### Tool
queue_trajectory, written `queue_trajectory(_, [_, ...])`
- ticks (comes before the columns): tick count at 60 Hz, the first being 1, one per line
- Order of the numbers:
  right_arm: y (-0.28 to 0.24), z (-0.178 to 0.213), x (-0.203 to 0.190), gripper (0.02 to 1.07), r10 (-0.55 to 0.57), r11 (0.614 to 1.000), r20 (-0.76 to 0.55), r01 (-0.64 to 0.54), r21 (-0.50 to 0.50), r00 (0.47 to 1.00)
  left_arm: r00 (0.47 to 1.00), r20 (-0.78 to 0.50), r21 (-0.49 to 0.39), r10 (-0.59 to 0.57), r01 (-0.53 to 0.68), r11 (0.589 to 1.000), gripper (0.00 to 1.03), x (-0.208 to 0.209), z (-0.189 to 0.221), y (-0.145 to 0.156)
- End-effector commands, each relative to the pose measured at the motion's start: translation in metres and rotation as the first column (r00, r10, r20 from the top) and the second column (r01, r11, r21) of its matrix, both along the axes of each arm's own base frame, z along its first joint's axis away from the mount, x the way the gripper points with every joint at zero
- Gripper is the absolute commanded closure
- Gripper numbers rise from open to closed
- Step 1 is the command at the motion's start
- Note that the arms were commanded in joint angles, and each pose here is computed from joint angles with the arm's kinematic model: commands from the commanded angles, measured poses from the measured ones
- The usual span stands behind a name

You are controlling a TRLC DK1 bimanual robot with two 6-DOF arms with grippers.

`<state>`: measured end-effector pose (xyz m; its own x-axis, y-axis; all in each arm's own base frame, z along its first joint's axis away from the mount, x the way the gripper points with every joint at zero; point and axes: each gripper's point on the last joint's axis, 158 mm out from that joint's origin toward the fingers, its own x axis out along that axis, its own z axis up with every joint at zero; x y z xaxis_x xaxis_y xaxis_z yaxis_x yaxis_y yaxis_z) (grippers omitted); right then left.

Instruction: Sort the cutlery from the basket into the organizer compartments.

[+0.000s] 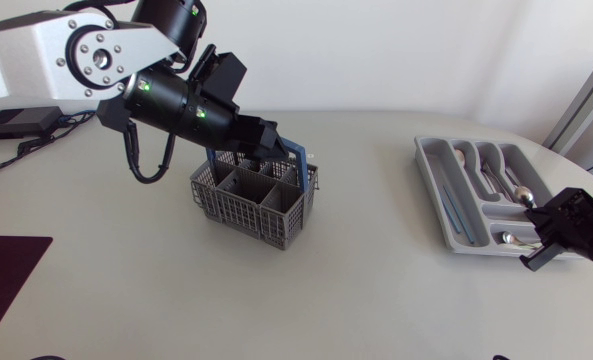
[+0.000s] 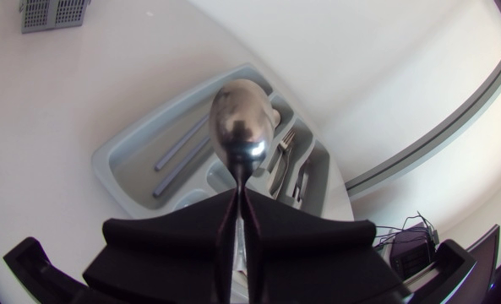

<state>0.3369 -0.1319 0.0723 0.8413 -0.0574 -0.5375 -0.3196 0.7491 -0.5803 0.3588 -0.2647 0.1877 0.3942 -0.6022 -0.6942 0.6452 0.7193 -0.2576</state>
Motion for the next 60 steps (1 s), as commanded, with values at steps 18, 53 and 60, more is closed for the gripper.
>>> queue_trajectory(18, [-0.066,-0.028,0.006,0.99,-0.010,0.997,-0.024,0.008,-0.077,1.000,1.000,0.013,0.029,0.001,-0.002,1.000,0.29,0.000,0.002,0.005])
queue_trajectory(53, [-0.092,-0.074,0.006,0.98,0.000,0.988,-0.080,-0.012,-0.153,0.997,1.000,0.014,0.038,-0.008,0.007,0.999,0.29,-0.005,0.002,-0.001])
queue_trajectory(60, [-0.092,-0.075,0.003,0.96,0.008,0.986,-0.088,-0.022,-0.164,0.996,1.000,0.013,0.038,-0.006,0.005,0.999,0.29,-0.005,0.002,-0.001])
